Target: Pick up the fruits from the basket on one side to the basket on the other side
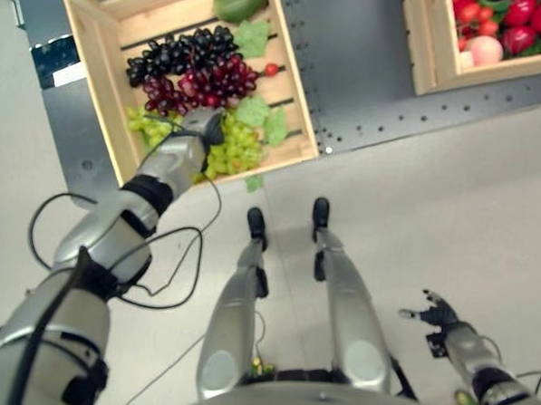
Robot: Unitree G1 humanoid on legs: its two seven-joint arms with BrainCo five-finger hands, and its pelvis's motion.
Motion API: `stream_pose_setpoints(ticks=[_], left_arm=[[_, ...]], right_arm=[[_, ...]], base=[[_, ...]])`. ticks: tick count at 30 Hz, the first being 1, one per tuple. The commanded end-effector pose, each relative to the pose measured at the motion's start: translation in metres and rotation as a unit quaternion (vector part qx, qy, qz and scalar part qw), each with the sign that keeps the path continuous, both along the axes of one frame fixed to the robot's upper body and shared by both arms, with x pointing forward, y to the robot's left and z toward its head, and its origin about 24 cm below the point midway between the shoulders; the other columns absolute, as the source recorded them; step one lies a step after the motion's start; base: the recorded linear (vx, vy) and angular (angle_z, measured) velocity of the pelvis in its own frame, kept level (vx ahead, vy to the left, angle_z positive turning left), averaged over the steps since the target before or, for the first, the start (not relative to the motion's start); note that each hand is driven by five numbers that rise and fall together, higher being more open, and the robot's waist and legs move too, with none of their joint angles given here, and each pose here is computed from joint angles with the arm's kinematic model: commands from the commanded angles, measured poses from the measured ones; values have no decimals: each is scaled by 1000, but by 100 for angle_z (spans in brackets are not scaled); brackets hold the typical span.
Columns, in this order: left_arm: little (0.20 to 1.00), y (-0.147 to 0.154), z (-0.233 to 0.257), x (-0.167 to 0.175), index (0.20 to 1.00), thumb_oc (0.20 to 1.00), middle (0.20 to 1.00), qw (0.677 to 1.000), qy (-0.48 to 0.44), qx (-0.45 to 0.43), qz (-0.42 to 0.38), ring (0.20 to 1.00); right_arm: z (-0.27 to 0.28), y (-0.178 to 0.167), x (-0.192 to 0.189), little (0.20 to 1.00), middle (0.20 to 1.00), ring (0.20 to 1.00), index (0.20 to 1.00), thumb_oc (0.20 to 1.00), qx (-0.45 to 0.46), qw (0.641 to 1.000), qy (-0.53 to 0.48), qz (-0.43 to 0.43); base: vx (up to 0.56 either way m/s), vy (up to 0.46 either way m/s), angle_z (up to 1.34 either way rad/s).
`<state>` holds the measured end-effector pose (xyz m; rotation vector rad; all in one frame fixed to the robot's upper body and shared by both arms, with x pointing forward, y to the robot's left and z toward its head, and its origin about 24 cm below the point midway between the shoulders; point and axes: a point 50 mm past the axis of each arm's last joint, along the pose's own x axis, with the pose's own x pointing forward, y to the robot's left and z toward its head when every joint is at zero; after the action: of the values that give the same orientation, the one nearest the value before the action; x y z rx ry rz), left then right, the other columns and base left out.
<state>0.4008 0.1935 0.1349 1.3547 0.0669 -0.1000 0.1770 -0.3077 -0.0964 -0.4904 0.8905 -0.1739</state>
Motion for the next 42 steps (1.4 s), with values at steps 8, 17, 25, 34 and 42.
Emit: stream_pose_setpoints(ticks=[8,17,25,34,42], left_arm=[[200,20,0,-55,200,200,200,973,-6,-217,-80,200],[200,54,43,-107,200,200,200,954,-75,-263,-123,200],[200,56,62,-120,200,200,200,934,-116,-307,-145,200],[200,61,60,-124,200,200,200,932,-130,-314,-130,200],[200,60,56,-125,200,200,200,932,-128,-315,-127,200]], right_arm=[[-9,-17,-47,1000,1000,1000,1000,1000,-3,998,36,-43],[-18,-27,-74,1000,1000,1000,1000,1000,-1,994,76,-80],[-22,-27,-84,1000,1000,1000,1000,1000,3,991,95,-92],[-27,-21,-91,1000,1000,1000,1000,1000,10,990,111,-89],[-29,-19,-95,1000,1000,1000,1000,1000,12,990,118,-81]], base=[[37,-6,0],[57,-9,18],[37,2,14],[4,1,0],[0,0,0]])
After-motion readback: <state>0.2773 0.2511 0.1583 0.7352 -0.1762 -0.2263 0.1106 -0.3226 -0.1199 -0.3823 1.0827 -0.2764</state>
